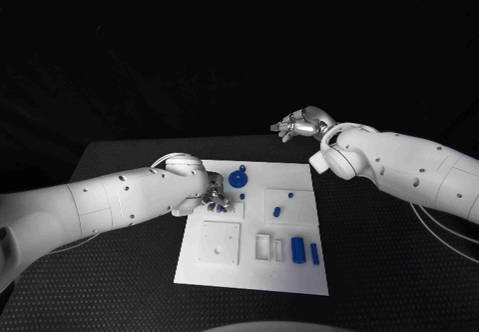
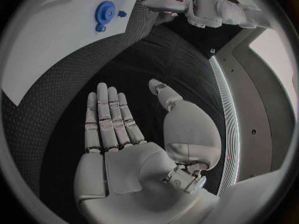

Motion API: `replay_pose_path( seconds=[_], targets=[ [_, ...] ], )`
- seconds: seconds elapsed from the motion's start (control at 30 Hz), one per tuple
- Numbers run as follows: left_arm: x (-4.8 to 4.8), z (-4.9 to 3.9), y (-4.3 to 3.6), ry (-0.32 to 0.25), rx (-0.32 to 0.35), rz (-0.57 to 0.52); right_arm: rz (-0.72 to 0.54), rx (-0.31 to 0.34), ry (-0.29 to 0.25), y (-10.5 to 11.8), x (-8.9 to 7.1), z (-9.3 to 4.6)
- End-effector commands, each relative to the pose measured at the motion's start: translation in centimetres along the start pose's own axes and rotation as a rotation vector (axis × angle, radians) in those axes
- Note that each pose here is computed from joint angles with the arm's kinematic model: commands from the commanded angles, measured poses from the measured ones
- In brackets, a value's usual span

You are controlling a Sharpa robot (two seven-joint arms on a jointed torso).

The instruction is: Assemble the parts on the task board

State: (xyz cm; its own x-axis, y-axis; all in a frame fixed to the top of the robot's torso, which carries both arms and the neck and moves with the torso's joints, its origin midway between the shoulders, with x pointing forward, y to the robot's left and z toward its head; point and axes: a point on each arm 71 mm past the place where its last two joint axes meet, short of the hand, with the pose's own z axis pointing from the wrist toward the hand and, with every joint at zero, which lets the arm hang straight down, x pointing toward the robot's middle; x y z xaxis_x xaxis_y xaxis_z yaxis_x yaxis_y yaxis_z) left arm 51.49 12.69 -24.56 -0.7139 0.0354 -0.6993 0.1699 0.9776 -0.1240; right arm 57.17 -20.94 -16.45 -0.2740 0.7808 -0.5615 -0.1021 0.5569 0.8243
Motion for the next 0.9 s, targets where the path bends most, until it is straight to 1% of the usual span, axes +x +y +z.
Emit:
replay_pose_path(
  seconds=[0.03, 0.4, 0.63, 0.9],
  targets=[
    [0.28, 0.07, 0.02, 0.013, 0.002, 0.006, -0.001, -0.006, 0.012, 0.03, 0.13, -0.01],
    [0.31, 0.10, 0.02, 0.014, 0.003, 0.005, 0.000, -0.005, 0.012, -0.01, 0.12, -0.03],
    [0.30, 0.21, -0.25, 0.016, 0.002, 0.007, 0.000, -0.006, 0.014, 0.03, 0.19, -0.02],
    [0.55, 0.45, -0.13, 0.019, -0.002, -0.004, 0.000, -0.006, 0.015, 0.03, 0.19, -0.01]
  ],
)
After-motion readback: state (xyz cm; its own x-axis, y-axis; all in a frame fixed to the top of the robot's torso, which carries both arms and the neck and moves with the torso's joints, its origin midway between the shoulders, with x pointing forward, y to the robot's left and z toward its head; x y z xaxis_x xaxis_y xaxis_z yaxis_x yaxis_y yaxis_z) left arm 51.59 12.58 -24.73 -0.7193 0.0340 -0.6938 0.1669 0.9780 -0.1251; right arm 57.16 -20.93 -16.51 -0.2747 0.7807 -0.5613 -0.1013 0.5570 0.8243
